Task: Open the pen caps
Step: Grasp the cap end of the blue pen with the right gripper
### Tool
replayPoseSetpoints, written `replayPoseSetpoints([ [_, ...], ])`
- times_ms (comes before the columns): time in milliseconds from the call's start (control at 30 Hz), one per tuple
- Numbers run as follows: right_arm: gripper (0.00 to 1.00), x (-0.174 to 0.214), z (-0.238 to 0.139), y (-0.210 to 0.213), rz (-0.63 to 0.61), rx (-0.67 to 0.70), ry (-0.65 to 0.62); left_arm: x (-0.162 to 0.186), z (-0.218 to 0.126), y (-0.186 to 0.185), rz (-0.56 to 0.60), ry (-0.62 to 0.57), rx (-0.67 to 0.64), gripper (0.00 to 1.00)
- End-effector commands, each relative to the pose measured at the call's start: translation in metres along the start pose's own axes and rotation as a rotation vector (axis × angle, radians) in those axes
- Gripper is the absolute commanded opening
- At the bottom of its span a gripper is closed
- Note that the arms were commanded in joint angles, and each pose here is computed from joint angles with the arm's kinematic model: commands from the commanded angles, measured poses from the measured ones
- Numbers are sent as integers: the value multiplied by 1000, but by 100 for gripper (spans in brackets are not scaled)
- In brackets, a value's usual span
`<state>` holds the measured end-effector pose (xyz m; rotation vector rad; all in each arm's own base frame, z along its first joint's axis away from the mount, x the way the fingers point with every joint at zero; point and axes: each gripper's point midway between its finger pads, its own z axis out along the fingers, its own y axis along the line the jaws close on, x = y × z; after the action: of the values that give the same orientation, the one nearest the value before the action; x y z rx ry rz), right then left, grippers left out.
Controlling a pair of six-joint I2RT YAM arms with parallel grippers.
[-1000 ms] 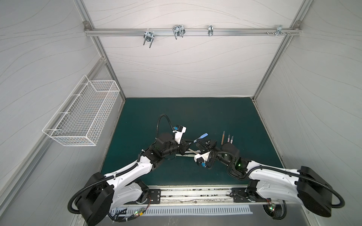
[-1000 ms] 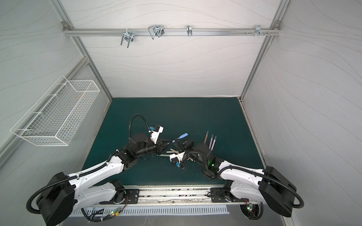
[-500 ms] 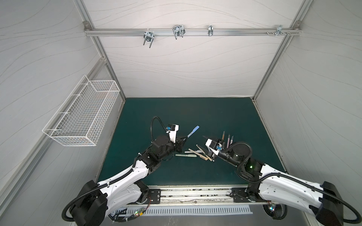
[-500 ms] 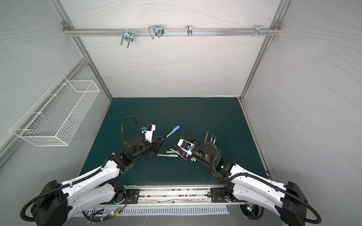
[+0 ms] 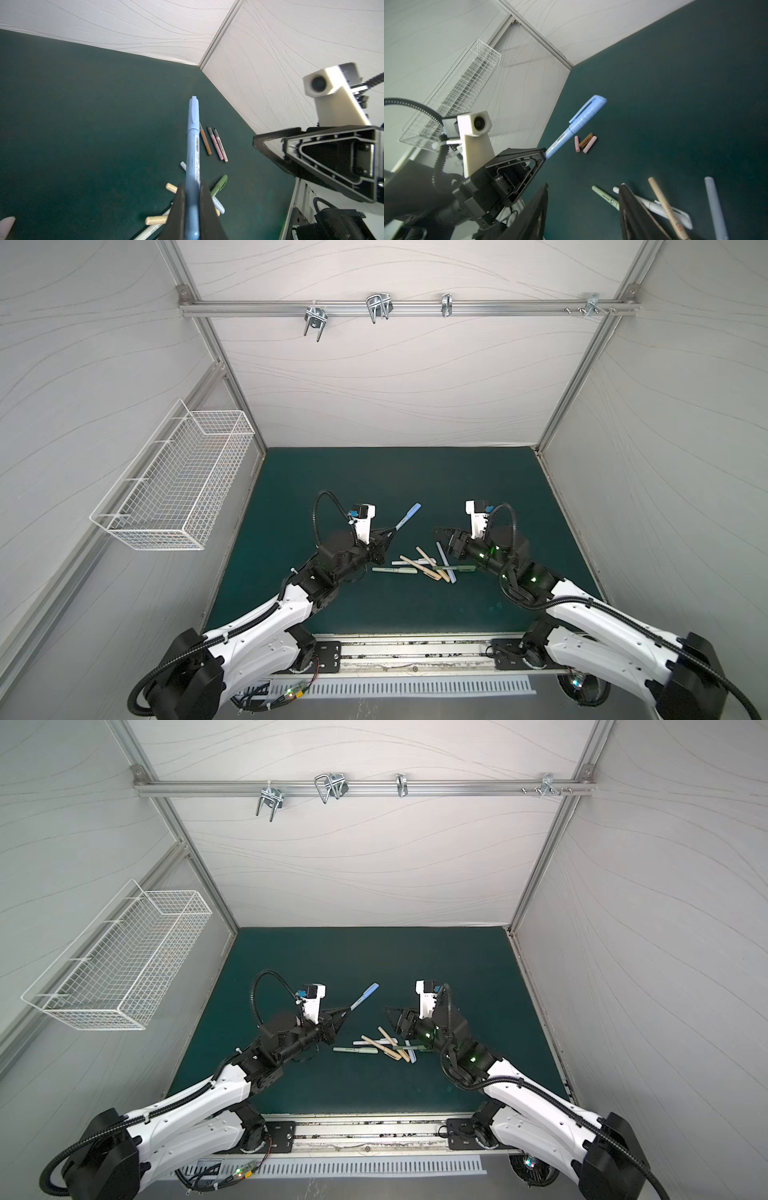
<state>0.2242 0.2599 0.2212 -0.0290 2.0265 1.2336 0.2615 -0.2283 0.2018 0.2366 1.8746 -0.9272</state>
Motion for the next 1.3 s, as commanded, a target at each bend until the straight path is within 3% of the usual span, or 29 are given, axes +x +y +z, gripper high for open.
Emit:
replayPoseSetpoints([
  [0,56,-5,5,8,248,-39,-13,-21,-4,-14,6,-78,51,0],
  [267,53,-7,28,12,371,-73,0,-21,-3,-15,8,-75,60,0],
  [833,45,-11,71,28,466,-147,-6,-19,-3,-21,12,-66,89,0],
  [1267,33,-3,90,38,498,-165,-12,-21,-4,-22,13,-69,93,0],
])
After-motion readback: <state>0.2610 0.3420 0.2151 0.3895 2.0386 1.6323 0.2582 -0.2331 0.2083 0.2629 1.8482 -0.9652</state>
